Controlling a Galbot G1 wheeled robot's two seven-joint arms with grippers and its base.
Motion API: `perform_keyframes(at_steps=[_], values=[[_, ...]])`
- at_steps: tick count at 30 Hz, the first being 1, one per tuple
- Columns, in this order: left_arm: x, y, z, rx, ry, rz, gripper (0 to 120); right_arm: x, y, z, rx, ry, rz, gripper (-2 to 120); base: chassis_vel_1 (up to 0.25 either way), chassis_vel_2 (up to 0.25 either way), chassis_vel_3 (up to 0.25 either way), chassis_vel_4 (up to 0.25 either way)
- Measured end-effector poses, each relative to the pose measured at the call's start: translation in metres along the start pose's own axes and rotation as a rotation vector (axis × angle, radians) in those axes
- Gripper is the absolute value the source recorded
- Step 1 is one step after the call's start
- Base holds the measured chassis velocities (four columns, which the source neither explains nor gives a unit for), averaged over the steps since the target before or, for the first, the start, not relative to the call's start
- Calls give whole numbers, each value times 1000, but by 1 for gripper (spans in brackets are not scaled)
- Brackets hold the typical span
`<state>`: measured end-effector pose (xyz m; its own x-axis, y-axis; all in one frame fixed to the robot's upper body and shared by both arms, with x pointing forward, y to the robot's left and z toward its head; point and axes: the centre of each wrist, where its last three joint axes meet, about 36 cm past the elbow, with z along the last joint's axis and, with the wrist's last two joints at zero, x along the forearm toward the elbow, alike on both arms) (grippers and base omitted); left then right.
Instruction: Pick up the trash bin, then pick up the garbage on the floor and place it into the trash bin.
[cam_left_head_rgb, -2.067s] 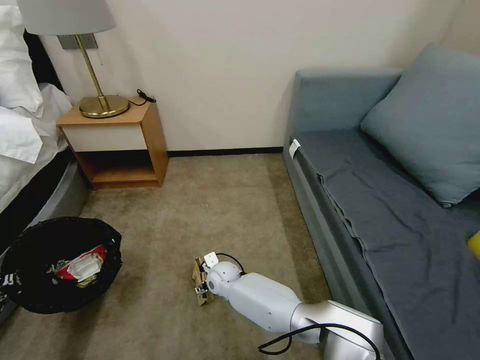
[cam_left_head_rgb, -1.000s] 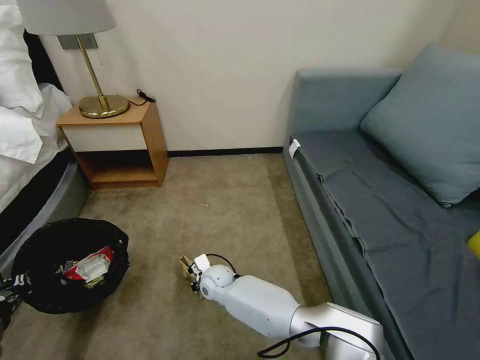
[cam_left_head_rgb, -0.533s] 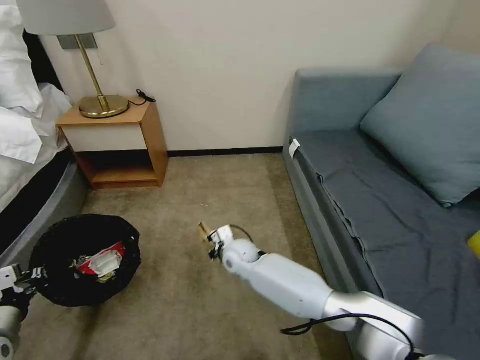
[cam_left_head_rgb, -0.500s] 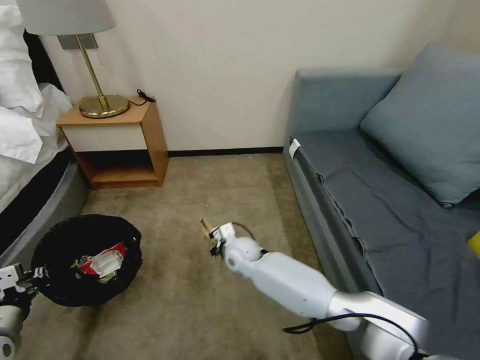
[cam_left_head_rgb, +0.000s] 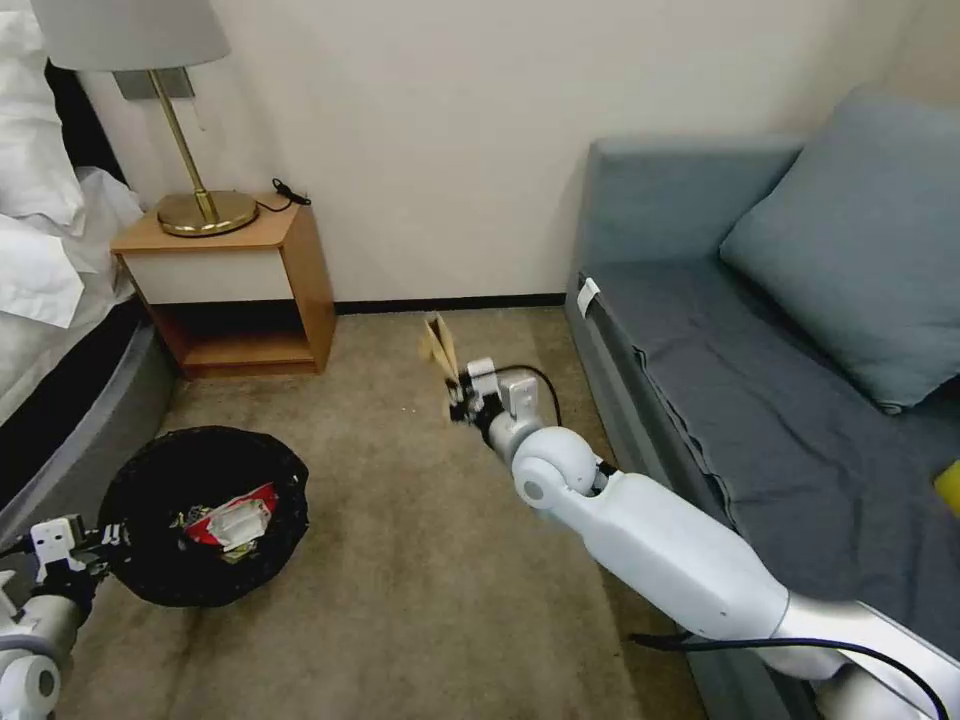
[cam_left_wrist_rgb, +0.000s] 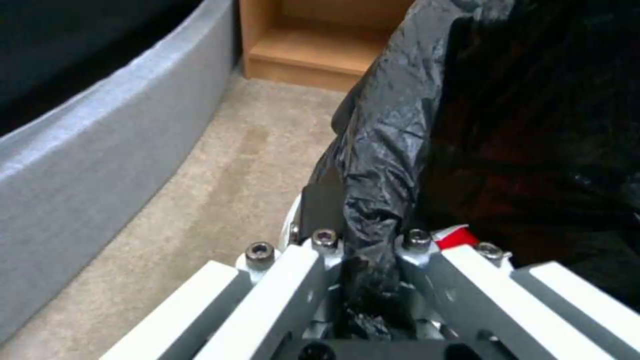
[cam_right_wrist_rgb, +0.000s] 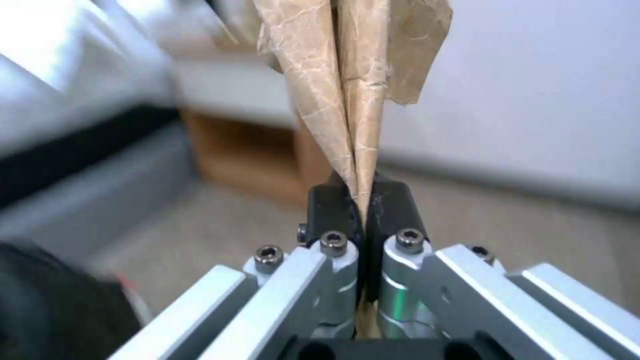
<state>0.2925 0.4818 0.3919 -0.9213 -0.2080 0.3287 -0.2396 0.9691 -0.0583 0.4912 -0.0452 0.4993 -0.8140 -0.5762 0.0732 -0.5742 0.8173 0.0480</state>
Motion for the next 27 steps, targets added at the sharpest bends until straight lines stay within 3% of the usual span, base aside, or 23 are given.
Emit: perform_keyframes(at_steps=[1,5,6,10,18,27], values=[[0,0,0,0,0,0,1,0,0,0,0,0,0,0,0,0,0,0],[-3,-6,1,3,5,12,1,-3,55,-27,41,-172,-163,0,0,0,0,0],[-3,-6,1,3,5,12,1,-3,55,-27,41,-172,-163,0,0,0,0,0],[-3,-10,3,9,7,21,1,-2,109,-25,72,-249,-294,0,0,0,0,0],[-3,-12,3,24,1,27,1,-17,164,-1,122,-277,-454,0,0,0,0,0],[0,-15,8,44,-1,37,1,-27,217,48,163,-165,-579,0,0,0,0,0]])
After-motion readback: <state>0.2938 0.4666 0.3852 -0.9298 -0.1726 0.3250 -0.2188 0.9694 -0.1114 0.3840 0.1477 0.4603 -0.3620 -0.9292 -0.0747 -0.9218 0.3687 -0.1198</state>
